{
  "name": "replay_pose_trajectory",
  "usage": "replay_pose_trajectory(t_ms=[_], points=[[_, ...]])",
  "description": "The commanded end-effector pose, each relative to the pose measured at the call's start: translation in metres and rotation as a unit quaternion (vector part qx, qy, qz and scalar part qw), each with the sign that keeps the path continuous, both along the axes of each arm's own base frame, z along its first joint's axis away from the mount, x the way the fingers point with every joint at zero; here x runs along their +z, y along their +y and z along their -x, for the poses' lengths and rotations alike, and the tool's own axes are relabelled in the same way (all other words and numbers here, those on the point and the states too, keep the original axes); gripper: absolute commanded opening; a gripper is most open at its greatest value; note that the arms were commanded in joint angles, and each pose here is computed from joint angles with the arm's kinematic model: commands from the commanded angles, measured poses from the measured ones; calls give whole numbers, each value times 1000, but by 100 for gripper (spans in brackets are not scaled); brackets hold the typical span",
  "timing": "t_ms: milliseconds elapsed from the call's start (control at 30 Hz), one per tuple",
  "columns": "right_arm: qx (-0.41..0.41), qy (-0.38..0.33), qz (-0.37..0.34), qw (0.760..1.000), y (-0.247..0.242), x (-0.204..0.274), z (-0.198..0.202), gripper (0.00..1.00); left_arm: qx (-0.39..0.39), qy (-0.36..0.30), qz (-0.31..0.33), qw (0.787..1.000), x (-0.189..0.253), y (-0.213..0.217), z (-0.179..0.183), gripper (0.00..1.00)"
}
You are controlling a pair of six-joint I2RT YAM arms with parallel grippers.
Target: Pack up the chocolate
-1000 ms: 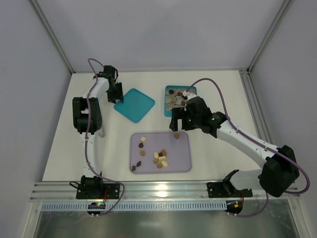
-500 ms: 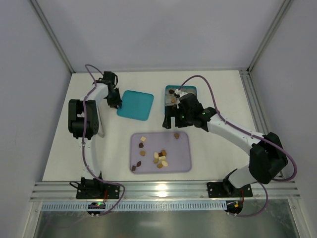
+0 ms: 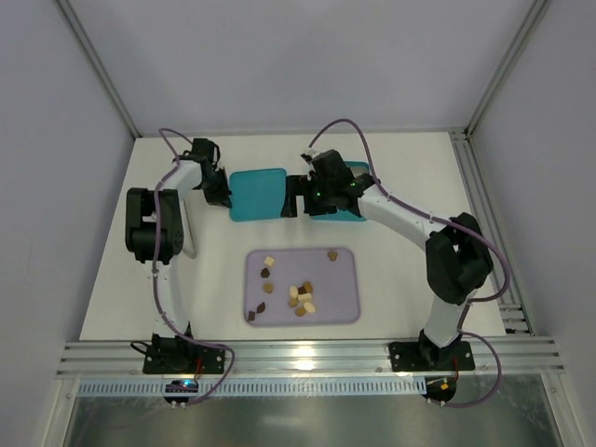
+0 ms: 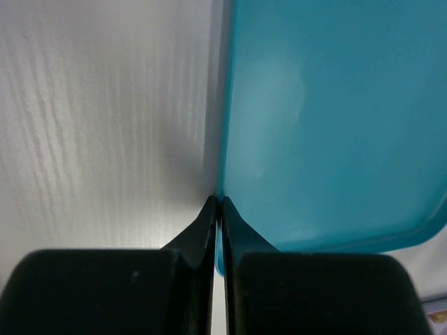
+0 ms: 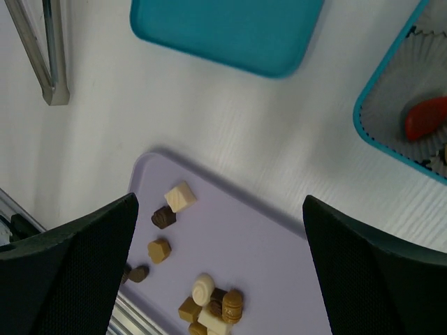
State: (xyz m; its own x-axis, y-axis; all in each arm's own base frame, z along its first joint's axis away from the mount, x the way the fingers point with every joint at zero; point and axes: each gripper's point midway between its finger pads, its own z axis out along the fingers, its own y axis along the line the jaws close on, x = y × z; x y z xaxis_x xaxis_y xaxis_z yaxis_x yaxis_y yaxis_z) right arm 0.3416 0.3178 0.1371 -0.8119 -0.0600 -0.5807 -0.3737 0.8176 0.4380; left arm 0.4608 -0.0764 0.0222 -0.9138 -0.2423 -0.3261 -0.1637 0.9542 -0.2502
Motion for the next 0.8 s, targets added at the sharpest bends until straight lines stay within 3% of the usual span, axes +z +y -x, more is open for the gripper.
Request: replay_pose_trajectory(t_ms=[0, 467, 767], points=[[14, -30, -20, 999, 23, 26, -25, 100, -14, 8, 68, 998, 9, -17, 13, 0], [-1, -26, 24, 999, 43, 8, -80, 100, -5, -19, 165, 986, 54, -2, 26, 0], [-2, -5, -8, 1000, 53, 6, -95, 100, -10, -34, 186, 982, 72, -3, 38, 0]])
